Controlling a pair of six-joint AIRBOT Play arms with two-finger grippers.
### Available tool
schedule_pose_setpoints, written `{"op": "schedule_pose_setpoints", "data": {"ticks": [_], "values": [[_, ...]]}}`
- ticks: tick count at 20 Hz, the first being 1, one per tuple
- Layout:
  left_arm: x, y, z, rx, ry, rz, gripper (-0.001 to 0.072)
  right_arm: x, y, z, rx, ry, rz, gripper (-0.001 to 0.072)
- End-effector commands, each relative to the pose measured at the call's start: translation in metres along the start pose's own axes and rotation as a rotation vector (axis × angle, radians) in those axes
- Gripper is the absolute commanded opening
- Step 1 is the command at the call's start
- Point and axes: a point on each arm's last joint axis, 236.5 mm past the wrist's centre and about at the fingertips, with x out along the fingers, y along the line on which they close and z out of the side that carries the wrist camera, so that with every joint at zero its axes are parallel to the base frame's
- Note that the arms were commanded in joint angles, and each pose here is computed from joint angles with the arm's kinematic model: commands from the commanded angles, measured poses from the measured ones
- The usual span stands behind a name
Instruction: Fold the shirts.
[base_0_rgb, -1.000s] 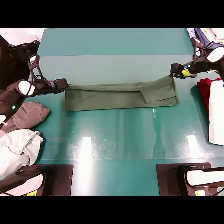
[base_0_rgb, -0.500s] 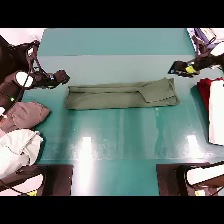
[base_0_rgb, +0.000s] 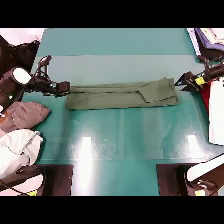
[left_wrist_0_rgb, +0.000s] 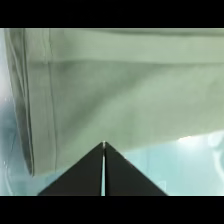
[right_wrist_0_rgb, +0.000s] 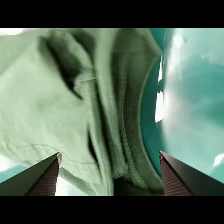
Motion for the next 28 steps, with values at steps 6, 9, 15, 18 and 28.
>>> {"op": "schedule_pose_setpoints", "data": {"ticks": [6, 9, 15, 18, 28], "values": [[0.002, -0.003, -0.008, 0.0, 0.037, -0.013, 0.0022, 0.055, 0.009, -0.006, 0.015, 0.111, 0.17, 0.0674], [0.002, -0.004, -0.006, -0.006, 0.03, -0.019, 0.0022, 0.066, 0.02, -0.009, -0.062, 0.127, 0.171, 0.0461], [0.01, -0.049, 0.018, 0.027, -0.083, -0.101, 0.002, 0.061, 0.053, -0.011, -0.194, 0.116, 0.228, 0.0021], [0.03, -0.099, 0.032, 0.116, -0.071, -0.153, 0.002, 0.031, 0.083, -0.007, -0.241, 0.05, 0.262, 0.002], [0.181, -0.239, 0.0, 0.334, 0.137, -0.287, 0.002, -0.038, 0.215, -0.038, -0.401, -0.095, 0.256, 0.0019]]}}
